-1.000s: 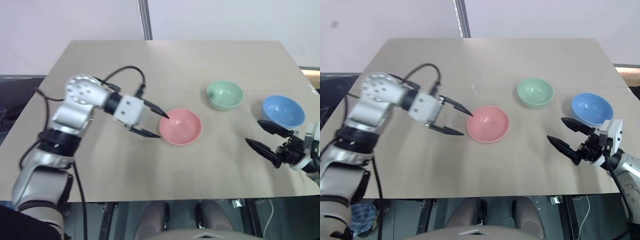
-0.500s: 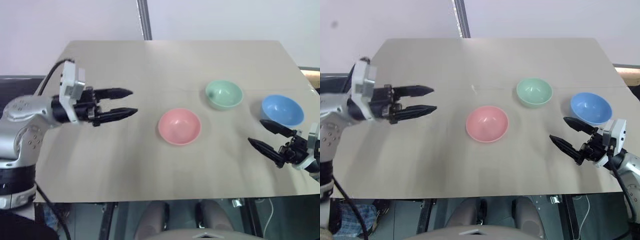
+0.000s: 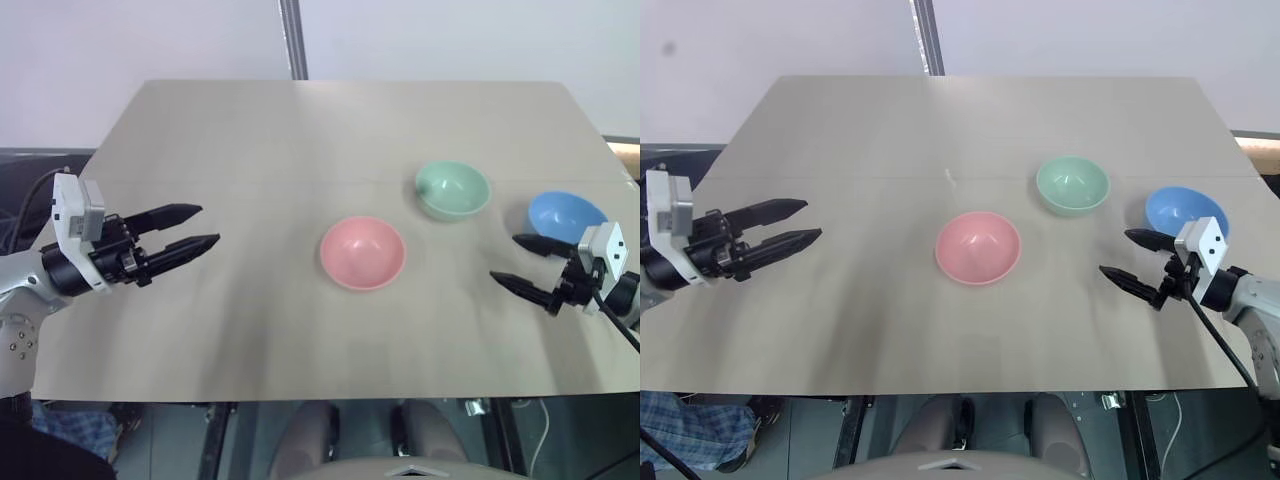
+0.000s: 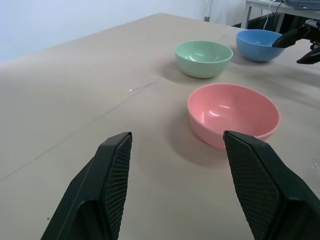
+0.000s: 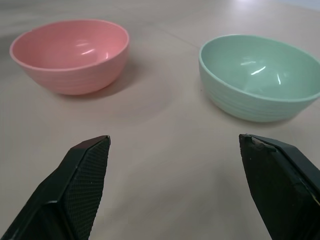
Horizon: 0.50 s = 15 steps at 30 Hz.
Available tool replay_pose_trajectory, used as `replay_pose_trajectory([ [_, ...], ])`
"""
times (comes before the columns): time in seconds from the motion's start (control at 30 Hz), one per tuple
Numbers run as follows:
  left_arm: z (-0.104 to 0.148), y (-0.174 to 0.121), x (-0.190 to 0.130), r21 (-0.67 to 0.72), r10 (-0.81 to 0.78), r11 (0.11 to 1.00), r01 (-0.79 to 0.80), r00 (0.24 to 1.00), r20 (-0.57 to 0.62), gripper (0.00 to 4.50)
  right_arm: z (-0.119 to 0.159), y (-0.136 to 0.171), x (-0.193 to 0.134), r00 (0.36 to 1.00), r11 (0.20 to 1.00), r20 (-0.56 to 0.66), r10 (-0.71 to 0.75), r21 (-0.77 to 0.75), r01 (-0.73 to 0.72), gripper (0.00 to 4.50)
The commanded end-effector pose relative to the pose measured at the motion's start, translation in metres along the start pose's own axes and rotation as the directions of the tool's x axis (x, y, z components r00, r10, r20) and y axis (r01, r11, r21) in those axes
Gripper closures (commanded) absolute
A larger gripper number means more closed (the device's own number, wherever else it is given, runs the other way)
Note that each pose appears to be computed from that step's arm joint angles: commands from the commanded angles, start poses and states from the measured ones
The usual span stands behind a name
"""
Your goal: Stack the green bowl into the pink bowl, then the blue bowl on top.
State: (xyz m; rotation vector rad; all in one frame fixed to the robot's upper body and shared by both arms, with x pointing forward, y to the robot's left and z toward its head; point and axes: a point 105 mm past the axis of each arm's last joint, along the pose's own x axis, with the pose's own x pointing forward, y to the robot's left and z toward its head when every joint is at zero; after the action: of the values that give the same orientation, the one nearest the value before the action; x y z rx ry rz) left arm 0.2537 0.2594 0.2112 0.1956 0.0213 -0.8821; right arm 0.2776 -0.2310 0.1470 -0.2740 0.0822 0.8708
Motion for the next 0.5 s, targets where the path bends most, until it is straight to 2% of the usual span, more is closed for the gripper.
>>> replay_pose_trajectory([
  [0.03,-0.008,-0.006,-0.002,0.041,-0.002,0.999,0.004,0.999,-0.046,1.41,0.009,-0.004,0.0,1.0,0.999,0.0,0.007,-0.051,-0.007,0.0],
  [0.2,-0.034,-0.008,-0.006,0.071,-0.013,0.997,0.026,0.983,-0.182,1.41,0.016,-0.006,0.002,1.0,0.997,-0.005,0.023,-0.074,-0.023,0.0],
  [0.33,-0.04,-0.005,-0.01,0.088,-0.021,0.995,0.044,0.969,-0.245,1.41,0.039,-0.014,0.009,1.0,0.994,-0.019,0.015,-0.111,-0.017,0.0],
  [0.5,-0.037,0.001,-0.009,0.128,-0.03,0.99,0.064,0.968,-0.25,1.41,0.062,-0.019,0.021,0.997,0.973,-0.07,0.014,-0.23,-0.03,0.0],
])
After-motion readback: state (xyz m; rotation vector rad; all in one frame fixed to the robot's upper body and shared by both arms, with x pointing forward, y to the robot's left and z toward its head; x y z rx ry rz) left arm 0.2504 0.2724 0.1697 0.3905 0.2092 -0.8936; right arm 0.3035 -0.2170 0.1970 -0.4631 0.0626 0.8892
